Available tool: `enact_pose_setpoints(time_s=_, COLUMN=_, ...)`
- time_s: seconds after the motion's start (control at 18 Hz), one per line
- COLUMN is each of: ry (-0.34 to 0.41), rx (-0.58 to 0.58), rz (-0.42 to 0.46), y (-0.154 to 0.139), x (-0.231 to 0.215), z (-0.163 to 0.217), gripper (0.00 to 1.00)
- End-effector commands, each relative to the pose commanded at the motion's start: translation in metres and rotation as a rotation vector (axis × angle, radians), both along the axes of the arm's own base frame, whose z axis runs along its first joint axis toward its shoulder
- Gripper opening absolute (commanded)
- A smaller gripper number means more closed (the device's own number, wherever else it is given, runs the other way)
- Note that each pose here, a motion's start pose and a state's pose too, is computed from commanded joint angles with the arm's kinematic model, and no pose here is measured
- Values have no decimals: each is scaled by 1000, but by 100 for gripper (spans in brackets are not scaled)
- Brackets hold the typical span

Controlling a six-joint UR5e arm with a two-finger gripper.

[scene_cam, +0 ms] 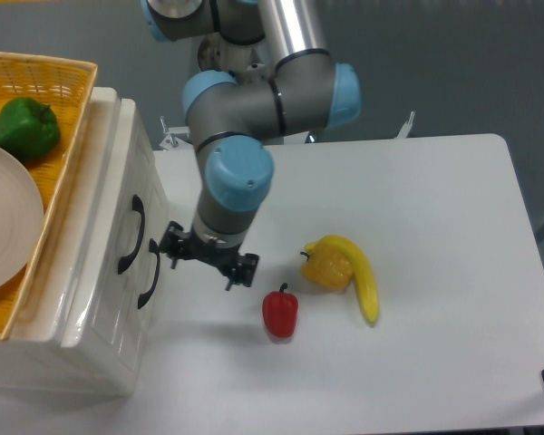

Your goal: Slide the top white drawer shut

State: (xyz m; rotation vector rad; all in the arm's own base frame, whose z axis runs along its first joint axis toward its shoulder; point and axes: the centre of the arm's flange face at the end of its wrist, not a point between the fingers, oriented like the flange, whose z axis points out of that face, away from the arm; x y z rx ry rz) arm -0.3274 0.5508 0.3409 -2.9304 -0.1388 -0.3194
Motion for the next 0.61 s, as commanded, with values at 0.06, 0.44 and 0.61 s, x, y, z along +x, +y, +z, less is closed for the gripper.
enact_pose_setpoints(time_s=0.06, ry=7, rx=7, rz=-5, y=-6, x=-10, z=1, gripper=100)
enact_pose_setpoints(time_s=0.44, ry=164, rx=-54, rz=-171, y=-47, x=-61, z=12, gripper=100)
enact_pose_setpoints(time_s=0.61, ry=230, rx=-109, rz=-263, y=-61, x=-75, z=16, gripper=100)
